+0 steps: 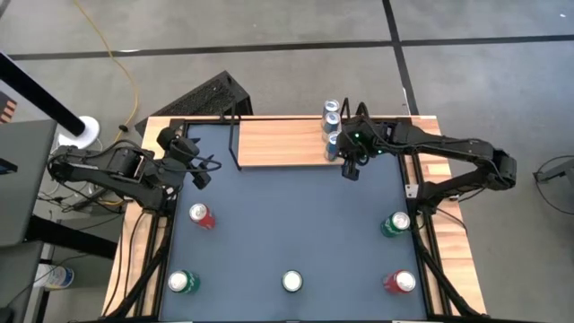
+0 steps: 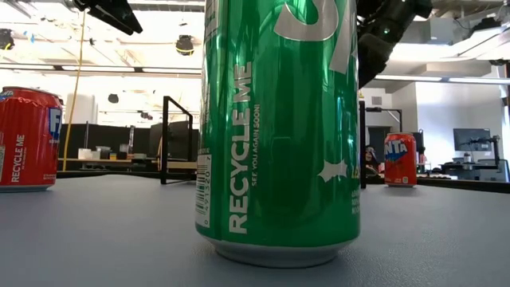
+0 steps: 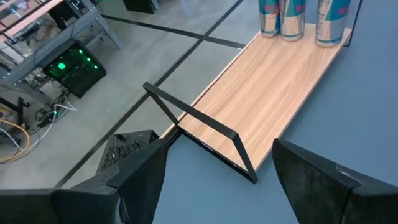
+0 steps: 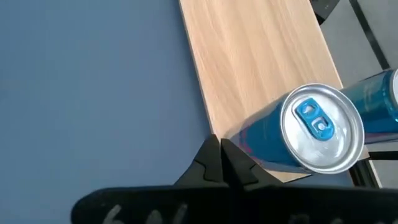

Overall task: Place canned beverage on shelf
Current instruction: Put the blue soda can on the shelf aligned with the other blue soda can

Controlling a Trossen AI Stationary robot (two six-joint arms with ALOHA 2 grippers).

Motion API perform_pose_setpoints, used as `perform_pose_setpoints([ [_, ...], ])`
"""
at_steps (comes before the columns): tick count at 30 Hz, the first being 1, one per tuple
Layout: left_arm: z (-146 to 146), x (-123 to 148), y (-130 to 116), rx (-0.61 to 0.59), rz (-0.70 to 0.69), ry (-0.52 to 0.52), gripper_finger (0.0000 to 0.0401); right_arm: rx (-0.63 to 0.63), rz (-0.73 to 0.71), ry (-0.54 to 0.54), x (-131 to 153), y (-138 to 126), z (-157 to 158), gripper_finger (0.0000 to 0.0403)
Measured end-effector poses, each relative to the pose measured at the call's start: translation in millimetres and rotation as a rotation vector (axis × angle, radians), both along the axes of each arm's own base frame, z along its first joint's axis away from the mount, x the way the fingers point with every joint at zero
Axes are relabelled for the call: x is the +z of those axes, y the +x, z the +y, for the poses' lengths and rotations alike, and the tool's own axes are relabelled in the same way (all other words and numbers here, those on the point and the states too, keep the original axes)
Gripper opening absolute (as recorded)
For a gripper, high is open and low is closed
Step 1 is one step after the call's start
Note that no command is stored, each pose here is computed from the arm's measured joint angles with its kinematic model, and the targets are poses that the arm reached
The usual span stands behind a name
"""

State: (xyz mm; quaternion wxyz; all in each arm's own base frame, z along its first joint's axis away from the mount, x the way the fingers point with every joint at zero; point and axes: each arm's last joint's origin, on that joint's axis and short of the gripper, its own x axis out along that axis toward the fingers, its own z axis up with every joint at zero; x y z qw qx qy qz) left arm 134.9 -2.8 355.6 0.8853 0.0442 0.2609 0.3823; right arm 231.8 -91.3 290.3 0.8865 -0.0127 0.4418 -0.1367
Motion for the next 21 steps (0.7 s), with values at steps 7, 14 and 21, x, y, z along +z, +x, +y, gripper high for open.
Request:
perform_pose_setpoints([
  [7,0.0,0.0,0.0,0.000,0.000,0.001,0.0279,-0.030,0.028,0.011,-9.9,6.1,-12.1,0.0000],
  [14,0.0,0.0,0.1,0.001,0.001,0.001,0.0279,-0.058,0.087,0.010,-24.9,12.5,-25.3,0.0000],
  [21,0.0,0.0,0.1,0.004,-0.006,-0.005,0.0279,-0.056,0.065,-0.022,-23.0,14.5,-27.0,0.0000],
])
